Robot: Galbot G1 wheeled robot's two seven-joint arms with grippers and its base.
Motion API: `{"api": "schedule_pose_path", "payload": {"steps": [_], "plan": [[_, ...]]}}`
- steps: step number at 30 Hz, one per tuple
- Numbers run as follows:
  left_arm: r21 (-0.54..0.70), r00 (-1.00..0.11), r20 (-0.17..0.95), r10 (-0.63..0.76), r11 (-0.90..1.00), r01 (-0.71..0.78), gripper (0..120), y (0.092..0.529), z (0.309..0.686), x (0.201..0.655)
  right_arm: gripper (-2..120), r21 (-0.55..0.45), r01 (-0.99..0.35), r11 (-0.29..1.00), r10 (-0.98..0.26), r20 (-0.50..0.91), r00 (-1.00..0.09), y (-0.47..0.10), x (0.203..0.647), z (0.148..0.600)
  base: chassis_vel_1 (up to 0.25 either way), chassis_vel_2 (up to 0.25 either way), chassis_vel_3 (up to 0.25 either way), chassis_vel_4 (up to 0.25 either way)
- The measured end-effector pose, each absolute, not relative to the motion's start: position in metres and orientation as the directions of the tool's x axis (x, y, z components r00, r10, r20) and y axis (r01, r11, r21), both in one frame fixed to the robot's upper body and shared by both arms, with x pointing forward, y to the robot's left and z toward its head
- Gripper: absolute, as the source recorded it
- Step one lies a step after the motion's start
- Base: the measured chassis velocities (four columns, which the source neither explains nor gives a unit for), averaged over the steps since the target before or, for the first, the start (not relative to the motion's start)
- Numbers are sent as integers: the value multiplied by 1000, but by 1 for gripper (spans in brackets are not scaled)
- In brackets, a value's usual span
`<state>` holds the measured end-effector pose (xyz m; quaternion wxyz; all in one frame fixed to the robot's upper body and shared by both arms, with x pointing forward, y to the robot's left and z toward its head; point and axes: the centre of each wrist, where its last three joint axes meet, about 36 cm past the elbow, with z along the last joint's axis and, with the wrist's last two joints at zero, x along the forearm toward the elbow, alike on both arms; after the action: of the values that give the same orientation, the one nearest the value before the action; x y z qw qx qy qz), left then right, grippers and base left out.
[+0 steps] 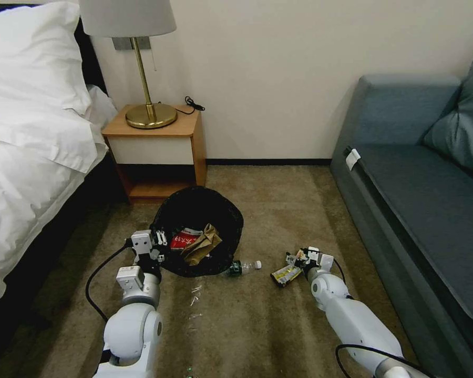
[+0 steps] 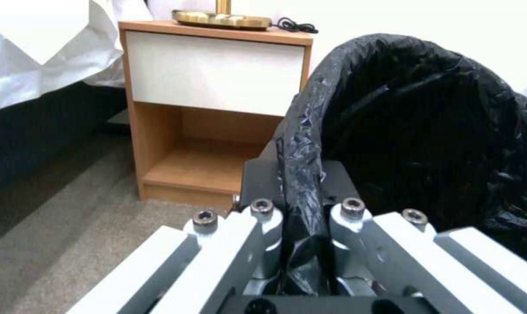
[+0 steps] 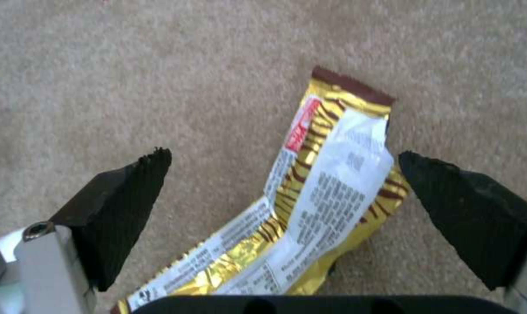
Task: Pick up the trash bin, then pick up the garbage on the floor and place it into the trash bin.
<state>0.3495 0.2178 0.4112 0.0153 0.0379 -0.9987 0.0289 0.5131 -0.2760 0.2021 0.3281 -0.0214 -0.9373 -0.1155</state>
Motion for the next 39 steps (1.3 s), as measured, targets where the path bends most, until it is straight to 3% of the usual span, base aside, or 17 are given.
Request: {"api": "schedule_pose_path", "payload": {"steps": [19,22,24,27,29,39], "plan": [[-56,-997,31,-77,995,-79,4,214,412,348,100,178,125,976,-21,651,-758,-288,514,179,0,0,0,0],[-56,-996,30,-78,995,-80,4,214,412,348,94,181,116,977,-29,647,-762,-288,513,178,0,0,0,0],[-56,-997,26,-79,995,-80,4,214,413,350,83,187,103,977,-42,641,-766,-287,513,179,0,0,0,0],[-57,-997,26,-79,995,-81,4,214,413,350,80,188,98,977,-46,639,-768,-286,513,178,0,0,0,0],[-58,-997,26,-79,995,-81,4,213,413,350,65,190,84,978,-57,635,-771,-285,512,176,0,0,0,0],[-59,-997,13,-79,995,-80,4,214,417,351,32,177,73,982,-55,628,-777,-290,506,170,0,0,0,0]]}}
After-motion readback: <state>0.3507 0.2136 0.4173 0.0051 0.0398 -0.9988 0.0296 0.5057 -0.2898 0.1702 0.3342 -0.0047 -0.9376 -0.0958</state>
